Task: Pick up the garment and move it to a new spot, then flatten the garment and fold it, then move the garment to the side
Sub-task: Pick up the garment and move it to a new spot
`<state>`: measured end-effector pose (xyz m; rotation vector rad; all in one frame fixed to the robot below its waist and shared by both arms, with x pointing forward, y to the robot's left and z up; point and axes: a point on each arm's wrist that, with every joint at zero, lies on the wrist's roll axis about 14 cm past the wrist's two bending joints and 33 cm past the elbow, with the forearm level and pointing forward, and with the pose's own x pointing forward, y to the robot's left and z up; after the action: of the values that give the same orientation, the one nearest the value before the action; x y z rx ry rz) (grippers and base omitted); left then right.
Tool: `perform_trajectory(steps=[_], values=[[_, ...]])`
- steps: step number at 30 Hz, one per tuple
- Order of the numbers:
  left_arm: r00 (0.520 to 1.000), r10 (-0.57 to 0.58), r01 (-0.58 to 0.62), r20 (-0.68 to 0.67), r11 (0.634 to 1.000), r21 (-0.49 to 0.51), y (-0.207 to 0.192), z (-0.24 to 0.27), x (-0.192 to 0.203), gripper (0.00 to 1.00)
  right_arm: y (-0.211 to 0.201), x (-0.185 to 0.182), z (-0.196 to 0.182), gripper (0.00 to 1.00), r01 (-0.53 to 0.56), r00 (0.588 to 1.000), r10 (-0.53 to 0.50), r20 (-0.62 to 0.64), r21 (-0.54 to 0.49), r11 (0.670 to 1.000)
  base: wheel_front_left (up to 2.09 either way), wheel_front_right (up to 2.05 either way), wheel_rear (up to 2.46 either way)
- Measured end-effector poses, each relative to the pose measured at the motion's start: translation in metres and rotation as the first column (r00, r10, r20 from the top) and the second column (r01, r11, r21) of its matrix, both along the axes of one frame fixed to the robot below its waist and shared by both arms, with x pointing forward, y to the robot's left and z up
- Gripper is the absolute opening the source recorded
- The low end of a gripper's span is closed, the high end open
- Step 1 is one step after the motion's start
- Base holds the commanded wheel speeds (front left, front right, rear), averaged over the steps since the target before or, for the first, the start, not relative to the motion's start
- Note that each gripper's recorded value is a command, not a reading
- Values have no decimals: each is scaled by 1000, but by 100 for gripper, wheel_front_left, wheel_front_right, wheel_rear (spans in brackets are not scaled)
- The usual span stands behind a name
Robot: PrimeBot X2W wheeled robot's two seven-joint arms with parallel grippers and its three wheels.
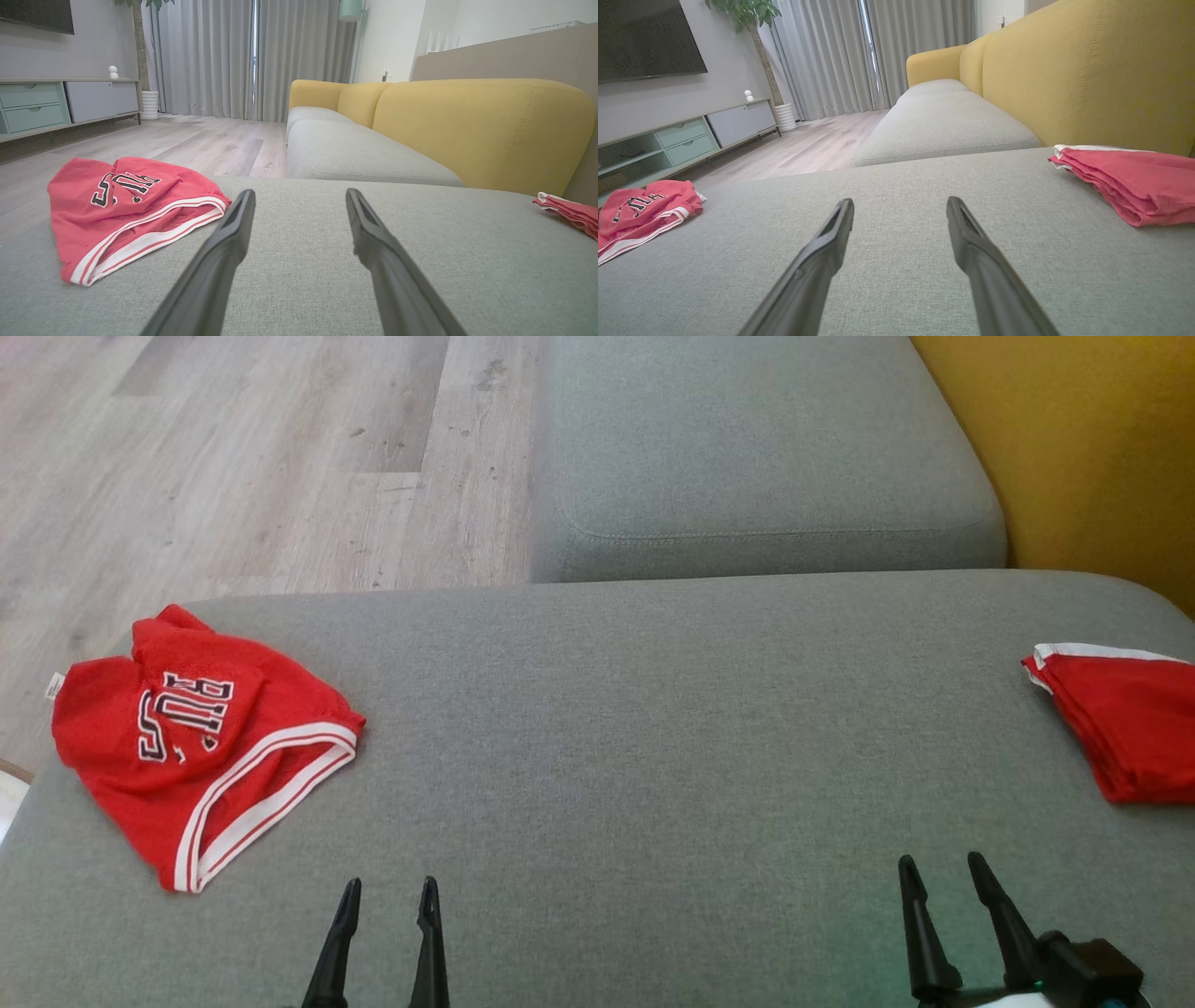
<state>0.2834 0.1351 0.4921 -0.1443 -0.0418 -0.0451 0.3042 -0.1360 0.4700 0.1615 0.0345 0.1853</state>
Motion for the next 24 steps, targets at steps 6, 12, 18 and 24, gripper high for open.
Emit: perform_trajectory(steps=[6, 12, 18, 24], values=[[1000, 0, 0, -6, 1000, 0, 0, -1, 0, 100, 0, 1, -1, 100, 0, 1000, 0, -4, 2, 1000, 0, 0, 0], [1000, 25, -25, -15, 1000, 4, 7, -5, -4, 100, 11, 1, -6, 100, -43, 999, 43, -20, -20, 999, 0, 0, 0], [994, 106, -106, -27, 994, -3, 28, -9, -14, 100, 40, 7, -9, 100, -142, 989, 142, -36, -23, 990, 0, 0, 0], [976, 213, -213, -36, 977, 7, 56, -13, -29, 100, 66, 15, -10, 100, -231, 972, 229, -46, -28, 973, 0, 0, 0]])
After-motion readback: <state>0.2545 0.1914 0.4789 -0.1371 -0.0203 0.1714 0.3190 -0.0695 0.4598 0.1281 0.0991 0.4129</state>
